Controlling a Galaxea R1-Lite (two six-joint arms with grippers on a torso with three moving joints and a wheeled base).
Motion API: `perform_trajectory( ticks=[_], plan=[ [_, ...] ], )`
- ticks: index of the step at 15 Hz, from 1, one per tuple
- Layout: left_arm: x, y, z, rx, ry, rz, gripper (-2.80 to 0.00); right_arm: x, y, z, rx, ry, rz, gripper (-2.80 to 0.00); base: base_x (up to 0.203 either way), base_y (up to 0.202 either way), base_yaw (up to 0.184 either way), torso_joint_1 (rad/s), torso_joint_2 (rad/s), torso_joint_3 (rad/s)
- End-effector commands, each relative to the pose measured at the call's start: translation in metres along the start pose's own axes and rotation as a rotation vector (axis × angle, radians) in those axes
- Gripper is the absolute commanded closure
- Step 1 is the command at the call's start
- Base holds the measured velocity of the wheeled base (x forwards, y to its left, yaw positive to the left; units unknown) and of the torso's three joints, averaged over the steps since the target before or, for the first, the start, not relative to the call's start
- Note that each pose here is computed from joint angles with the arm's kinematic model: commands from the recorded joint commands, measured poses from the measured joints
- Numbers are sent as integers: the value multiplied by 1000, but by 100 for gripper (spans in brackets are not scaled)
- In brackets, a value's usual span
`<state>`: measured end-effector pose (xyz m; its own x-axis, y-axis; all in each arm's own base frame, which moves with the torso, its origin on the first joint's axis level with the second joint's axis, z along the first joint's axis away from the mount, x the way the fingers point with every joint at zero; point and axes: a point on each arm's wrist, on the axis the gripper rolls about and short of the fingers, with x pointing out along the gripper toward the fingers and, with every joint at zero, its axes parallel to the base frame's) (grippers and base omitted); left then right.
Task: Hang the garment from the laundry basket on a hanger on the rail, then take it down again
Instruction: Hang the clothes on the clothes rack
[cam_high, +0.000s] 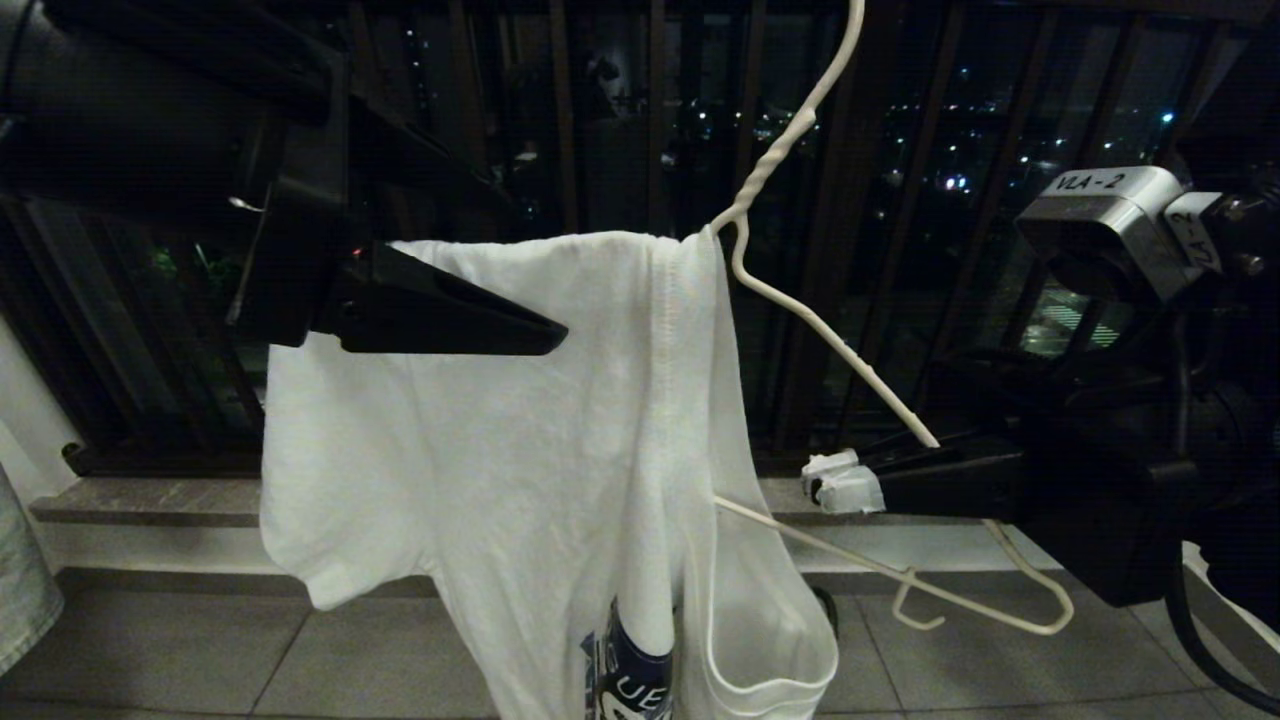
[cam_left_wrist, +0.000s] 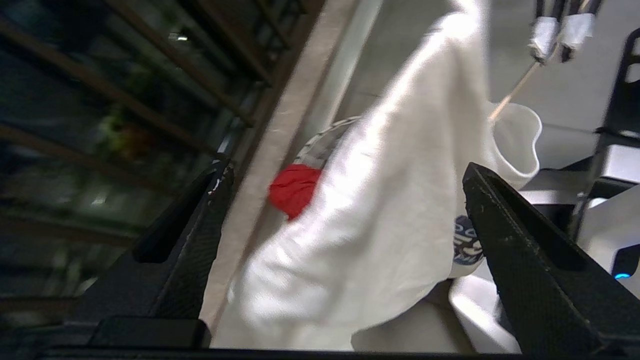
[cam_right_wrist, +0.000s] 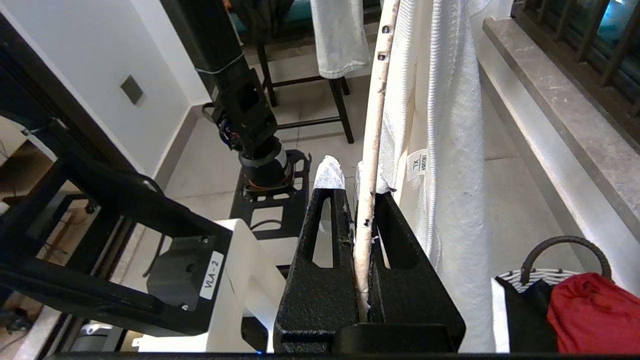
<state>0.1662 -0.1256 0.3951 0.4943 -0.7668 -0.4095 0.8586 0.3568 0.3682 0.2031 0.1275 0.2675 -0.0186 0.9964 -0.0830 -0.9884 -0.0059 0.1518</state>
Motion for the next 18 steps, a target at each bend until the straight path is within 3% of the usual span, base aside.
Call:
perform_trajectory(
  ticks=[1, 3, 8, 12, 18],
  plan=[
    [18, 16, -11, -41, 25, -30, -280, -1, 0, 0, -9, -2, 2, 0, 0, 0, 0, 0, 0, 0],
    [29, 29, -17, -55, 3, -39, -280, -2, -1, -1, -15, 0, -2, 0, 0, 0, 0, 0, 0, 0],
    [45, 35, -25, -103, -54, -196, -280, -4, -3, -2, -27, 0, -13, 0, 0, 0, 0, 0, 0, 0],
    [64, 38, -34, -133, -13, -228, -280, -5, -3, -1, -31, -3, -19, 0, 0, 0, 0, 0, 0, 0],
    [69, 37, -34, -135, -16, -249, -280, -7, -4, 0, -34, -5, -27, 0, 0, 0, 0, 0, 0, 0]
  ],
)
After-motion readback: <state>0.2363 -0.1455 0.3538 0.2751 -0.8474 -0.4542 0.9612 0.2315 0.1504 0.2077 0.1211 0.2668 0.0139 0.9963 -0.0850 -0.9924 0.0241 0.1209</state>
